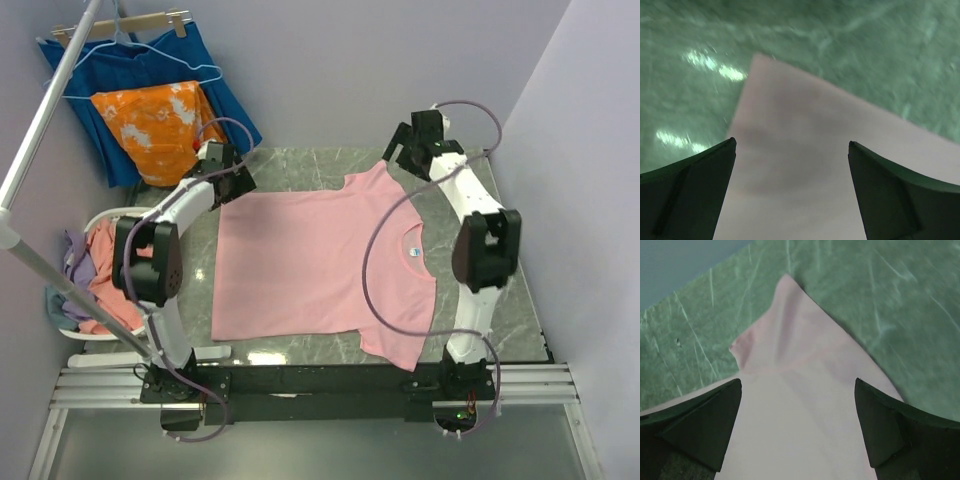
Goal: Fold and stack the t-shirts
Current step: Flatten out the tshirt, then grap the side of the flattened tshirt furthest away from the robot with both arms
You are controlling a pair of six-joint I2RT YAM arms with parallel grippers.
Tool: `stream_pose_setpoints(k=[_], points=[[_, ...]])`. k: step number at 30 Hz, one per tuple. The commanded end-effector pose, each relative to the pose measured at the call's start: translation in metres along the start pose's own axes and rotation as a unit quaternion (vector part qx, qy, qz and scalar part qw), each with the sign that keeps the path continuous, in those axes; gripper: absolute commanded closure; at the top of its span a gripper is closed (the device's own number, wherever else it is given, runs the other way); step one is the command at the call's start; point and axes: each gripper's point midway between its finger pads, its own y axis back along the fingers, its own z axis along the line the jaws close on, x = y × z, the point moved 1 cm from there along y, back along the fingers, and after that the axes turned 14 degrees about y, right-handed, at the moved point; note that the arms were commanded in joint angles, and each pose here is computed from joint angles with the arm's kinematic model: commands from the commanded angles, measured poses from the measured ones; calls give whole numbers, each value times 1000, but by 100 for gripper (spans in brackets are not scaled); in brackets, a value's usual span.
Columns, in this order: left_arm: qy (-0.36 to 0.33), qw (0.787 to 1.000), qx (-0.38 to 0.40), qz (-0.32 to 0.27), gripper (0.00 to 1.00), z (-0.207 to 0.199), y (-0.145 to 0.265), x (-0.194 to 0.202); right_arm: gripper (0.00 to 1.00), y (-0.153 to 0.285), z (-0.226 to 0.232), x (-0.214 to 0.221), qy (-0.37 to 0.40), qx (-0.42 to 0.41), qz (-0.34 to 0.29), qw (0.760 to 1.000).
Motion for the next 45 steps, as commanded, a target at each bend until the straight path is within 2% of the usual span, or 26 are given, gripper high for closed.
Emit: stream_pose_setpoints(k=[1, 2, 3, 4, 9, 19, 25, 31, 35, 41, 45], points=[[4, 1000, 9, -13, 1, -2, -38, -36, 0, -58, 0, -13, 44, -59, 24, 997], [8, 1000, 7, -8, 1, 2, -45, -37, 0, -67, -7, -20, 38, -70, 25, 997], [12, 1000, 22, 2, 1, -1, -50, -37, 0, -90, -15, -2, 30, -65, 56, 996], [20, 1000, 17, 7, 0, 7, -61, -38, 0, -93, -8, -17, 25, -92, 42, 995], [35, 999, 25, 18, 1, 19, -84, -39, 0, -128, -13, -15, 25, -117, 39, 992], [35, 997, 43, 58, 1, 33, -112, -20, 0, -136, -7, -29, 19, -198, 25, 980], [37, 990, 76, 109, 0, 29, -109, -1, 0, -141, 9, -20, -10, -247, 41, 968], [57, 984, 94, 142, 0, 30, -93, 20, 0, -146, 18, -15, -27, -260, 52, 964], [52, 984, 83, 148, 1, 34, -87, 29, 1, -150, 23, -1, -54, -274, 79, 957], [35, 988, 59, 138, 1, 37, -82, 35, 7, -152, 29, 6, -77, -283, 97, 951], [26, 990, 47, 132, 1, 36, -81, 35, 15, -153, 35, 16, -84, -279, 116, 949]])
